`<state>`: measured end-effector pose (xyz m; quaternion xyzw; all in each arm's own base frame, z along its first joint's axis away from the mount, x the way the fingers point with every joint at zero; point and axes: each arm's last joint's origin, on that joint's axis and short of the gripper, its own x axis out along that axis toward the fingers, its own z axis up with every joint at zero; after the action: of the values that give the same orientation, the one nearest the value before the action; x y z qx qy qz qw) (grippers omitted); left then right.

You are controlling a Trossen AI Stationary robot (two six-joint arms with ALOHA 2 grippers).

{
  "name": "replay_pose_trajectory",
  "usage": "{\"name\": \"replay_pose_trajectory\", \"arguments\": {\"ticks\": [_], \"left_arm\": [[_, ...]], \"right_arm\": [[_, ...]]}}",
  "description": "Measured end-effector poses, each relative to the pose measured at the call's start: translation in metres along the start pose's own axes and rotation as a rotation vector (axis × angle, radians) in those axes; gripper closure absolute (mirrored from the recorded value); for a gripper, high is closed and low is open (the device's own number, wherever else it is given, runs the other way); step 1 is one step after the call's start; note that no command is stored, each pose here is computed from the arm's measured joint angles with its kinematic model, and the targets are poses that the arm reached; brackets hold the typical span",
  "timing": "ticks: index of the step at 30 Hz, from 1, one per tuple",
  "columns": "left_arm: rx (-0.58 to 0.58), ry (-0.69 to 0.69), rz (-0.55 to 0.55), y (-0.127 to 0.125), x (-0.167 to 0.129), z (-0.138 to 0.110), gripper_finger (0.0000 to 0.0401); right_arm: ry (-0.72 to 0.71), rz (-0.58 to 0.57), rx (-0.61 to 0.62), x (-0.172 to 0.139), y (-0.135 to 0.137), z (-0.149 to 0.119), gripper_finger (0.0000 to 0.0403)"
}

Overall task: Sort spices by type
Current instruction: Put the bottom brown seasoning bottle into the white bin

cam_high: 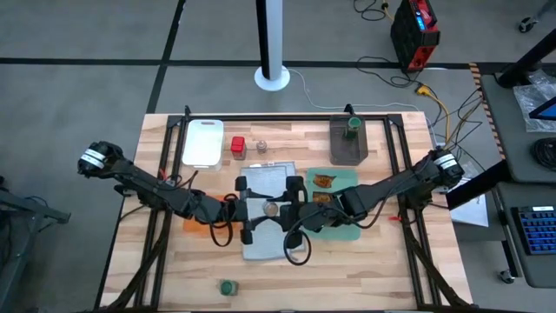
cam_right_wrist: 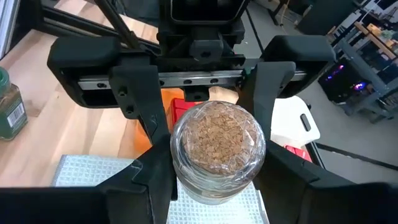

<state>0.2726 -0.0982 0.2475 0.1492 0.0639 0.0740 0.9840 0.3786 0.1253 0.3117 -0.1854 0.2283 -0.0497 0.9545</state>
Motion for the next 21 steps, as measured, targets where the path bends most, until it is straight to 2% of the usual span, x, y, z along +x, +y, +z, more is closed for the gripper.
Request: {"name": "replay_pose_trajectory", "arguments": {"ticks": [3, 6, 10, 16, 21], "left_arm": [[0.013, 0.0, 0.0, -0.0008, 0.0015, 0.0004, 0.0188], [0.033, -0.002, 0.001, -0.0026, 0.0041, 0.0, 0.0224], [0.035, -0.016, 0.009, -0.0047, 0.0066, -0.0015, 0.0229], [0.031, -0.04, 0.016, -0.0046, 0.0067, -0.0018, 0.0229], [0.023, -0.09, 0.023, -0.0053, 0.0028, -0.0039, 0.0229]], "right_arm": [[0.002, 0.001, -0.002, -0.0001, 0.0002, -0.0002, 0.0226], [0.007, 0.002, -0.004, 0.0, 0.0003, -0.0008, 0.0226], [0.009, 0.002, -0.006, -0.0001, 0.0006, -0.0011, 0.0223], [-0.001, 0.002, 0.0, 0.0, 0.0004, -0.0001, 0.0137], [-0.009, 0.004, 0.003, -0.0051, -0.0015, 0.0023, 0.0106]]}}
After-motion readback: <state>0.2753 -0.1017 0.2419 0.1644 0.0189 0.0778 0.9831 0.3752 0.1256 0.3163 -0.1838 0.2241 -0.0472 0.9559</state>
